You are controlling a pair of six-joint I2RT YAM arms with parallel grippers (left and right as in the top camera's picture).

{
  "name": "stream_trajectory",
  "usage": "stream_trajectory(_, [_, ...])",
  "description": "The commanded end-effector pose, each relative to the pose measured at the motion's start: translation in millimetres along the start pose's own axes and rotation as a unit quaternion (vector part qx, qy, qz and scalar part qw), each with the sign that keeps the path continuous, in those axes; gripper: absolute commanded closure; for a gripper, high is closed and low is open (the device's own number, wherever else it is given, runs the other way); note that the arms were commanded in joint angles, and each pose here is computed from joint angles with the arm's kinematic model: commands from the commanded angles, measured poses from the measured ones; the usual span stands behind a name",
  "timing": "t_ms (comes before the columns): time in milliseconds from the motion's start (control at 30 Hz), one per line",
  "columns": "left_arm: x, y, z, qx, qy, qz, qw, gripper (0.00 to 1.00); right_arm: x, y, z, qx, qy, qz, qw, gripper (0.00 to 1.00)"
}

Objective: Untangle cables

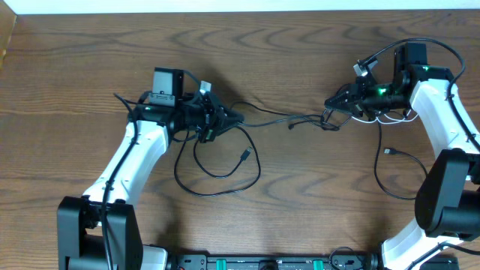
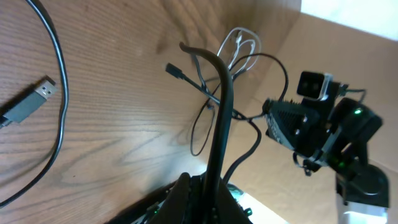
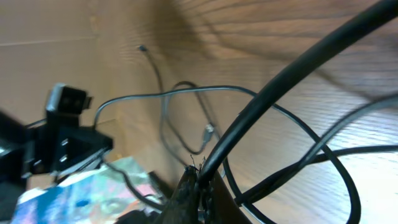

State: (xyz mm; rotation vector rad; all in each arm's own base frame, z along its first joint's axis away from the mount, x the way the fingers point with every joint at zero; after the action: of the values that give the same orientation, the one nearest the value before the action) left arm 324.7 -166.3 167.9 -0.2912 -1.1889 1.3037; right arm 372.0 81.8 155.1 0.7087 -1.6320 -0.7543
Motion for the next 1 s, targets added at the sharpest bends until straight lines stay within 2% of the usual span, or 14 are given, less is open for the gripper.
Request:
stream_trajectory(0, [-6, 2, 1, -0.018, -0.014, -0.017, 1.000, 0.93, 0, -7, 1, 0.020, -0.002, 0.049, 0.999, 0.99])
stream_trajectory(133, [-12, 4, 2, -0.024, -0.024, -0.030, 0.999, 0.93, -4, -10, 1, 0.030, 0.001, 0.077, 0.997, 0.98])
stream_trajectory(167, [-13, 4, 2, -0.025, -0.023, -0.030, 0.999, 0.93, -6, -9, 1, 0.034, 0.003, 0.081, 0.996, 0.93])
stream_trajectory(233, [-13, 4, 3, -0.025, -0.023, -0.030, 0.999, 0.93, -10, -9, 2, 0.041, 0.007, 0.090, 0.995, 0.59])
stream_trajectory(300, [-12, 5, 3, -0.023, -0.023, -0.031, 0.999, 0.93, -12, -9, 3, 0.055, 0.011, 0.096, 0.994, 0.19])
stream_trajectory(333, [-13, 5, 3, -0.023, -0.022, -0.031, 0.999, 0.93, -13, -9, 4, 0.059, 0.014, 0.099, 0.993, 0.12])
stream_trajectory(367, [-13, 5, 3, -0.023, -0.022, -0.031, 0.999, 0.93, -12, -11, 6, 0.061, 0.017, 0.103, 0.993, 0.10])
stream_trajectory(533, [-12, 5, 3, -0.022, -0.023, -0.033, 0.999, 0.93, -9, -14, 14, 0.065, 0.034, 0.109, 0.991, 0.03])
stream_trajectory(767, [-12, 6, 1, -0.022, -0.027, -0.035, 0.999, 0.93, 6, -25, 13, 0.014, 0.024, 0.113, 0.993, 0.02])
stream_trajectory(833, [-12, 6, 1, -0.022, -0.027, -0.035, 0.999, 0.93, 12, -31, 15, -0.004, 0.022, 0.116, 0.993, 0.07])
stream_trajectory(967, [-12, 6, 1, -0.005, -0.029, -0.034, 0.999, 0.93, 21, -40, 33, -0.027, 0.055, 0.138, 0.989, 0.44])
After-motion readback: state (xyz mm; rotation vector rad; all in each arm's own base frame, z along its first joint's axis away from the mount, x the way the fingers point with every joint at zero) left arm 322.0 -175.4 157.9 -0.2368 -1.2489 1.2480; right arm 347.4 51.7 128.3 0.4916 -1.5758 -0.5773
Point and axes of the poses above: each gripper's point midway between its finger pads, its own x axis back along the fingers, its own y axis along the line the jaws close on, z = x × y, the point moved 3 cm from there along x, back along the fingers, and after that the axes turned 11 degrees about x, right-handed, at the moved point
